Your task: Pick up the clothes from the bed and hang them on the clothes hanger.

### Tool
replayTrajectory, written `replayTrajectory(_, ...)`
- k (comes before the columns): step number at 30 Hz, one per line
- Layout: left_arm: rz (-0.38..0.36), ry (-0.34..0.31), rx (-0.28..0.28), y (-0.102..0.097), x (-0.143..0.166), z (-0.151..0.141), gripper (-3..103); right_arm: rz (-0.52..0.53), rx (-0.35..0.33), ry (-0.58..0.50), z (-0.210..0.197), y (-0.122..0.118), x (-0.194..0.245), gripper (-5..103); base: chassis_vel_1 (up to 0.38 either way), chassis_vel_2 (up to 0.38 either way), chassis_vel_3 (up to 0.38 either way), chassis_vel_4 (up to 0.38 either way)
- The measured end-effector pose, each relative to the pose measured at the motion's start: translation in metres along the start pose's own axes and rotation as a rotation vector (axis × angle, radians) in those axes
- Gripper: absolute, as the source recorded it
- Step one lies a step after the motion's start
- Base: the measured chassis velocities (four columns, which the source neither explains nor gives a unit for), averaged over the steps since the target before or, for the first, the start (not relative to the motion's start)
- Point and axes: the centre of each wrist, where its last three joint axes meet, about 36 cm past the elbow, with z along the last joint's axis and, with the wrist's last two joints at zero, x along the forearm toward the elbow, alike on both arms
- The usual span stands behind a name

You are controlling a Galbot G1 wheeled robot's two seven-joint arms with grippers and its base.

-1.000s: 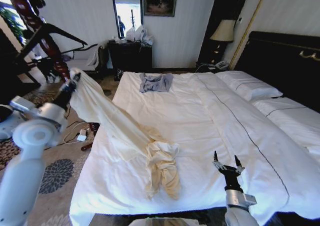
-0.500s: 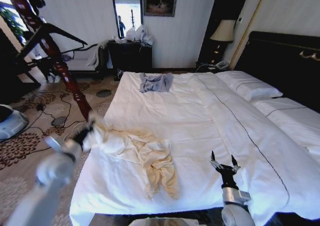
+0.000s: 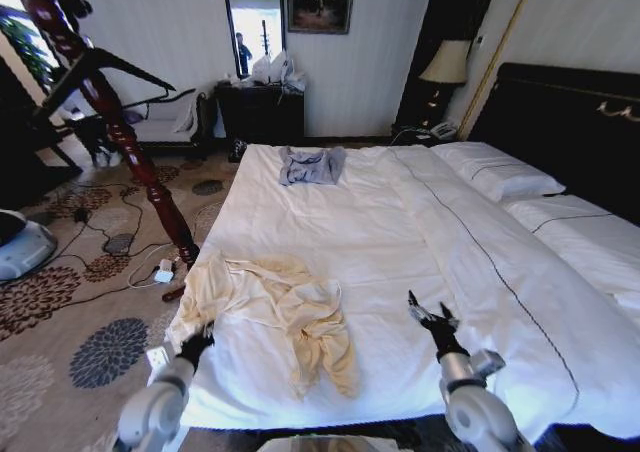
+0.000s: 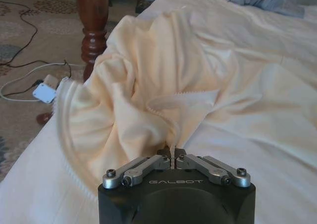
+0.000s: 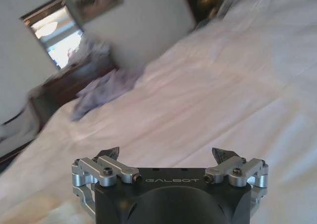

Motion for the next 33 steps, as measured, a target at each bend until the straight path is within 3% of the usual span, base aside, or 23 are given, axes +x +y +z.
replayTrajectory(6, -0.012, -0.016, 0.019, -0.002, 0.007, 0.002, 1, -0.117, -0.061, 0.191, 0.001, 0.031, -0.025, 100, 0.0, 0.0, 0.0, 0.0)
replayTrajectory(13, -0.021, -0.027, 0.021, -0.004, 0.014, 0.003, 1, -0.129, -0.033, 0.273, 0.035, 0.029, -0.073, 100, 0.0, 0.0, 0.0, 0.0)
replayTrajectory(18, -0.029, -0.034, 0.016, -0.004, 0.014, 0.002, 1, -0.16, -0.029, 0.261, 0.048, 0.032, -0.096, 100, 0.0, 0.0, 0.0, 0.0)
replayTrajectory(20, -0.037, -0.039, 0.019, -0.004, 0.015, 0.003, 1, -0.185, -0.01, 0.209, 0.055, 0.031, -0.118, 100, 0.0, 0.0, 0.0, 0.0)
replayTrajectory(33, -0.045, -0.043, 0.024, -0.006, 0.015, 0.005, 1, -0.262, 0.006, 0.201, 0.074, 0.029, -0.113, 98, 0.0, 0.0, 0.0, 0.0)
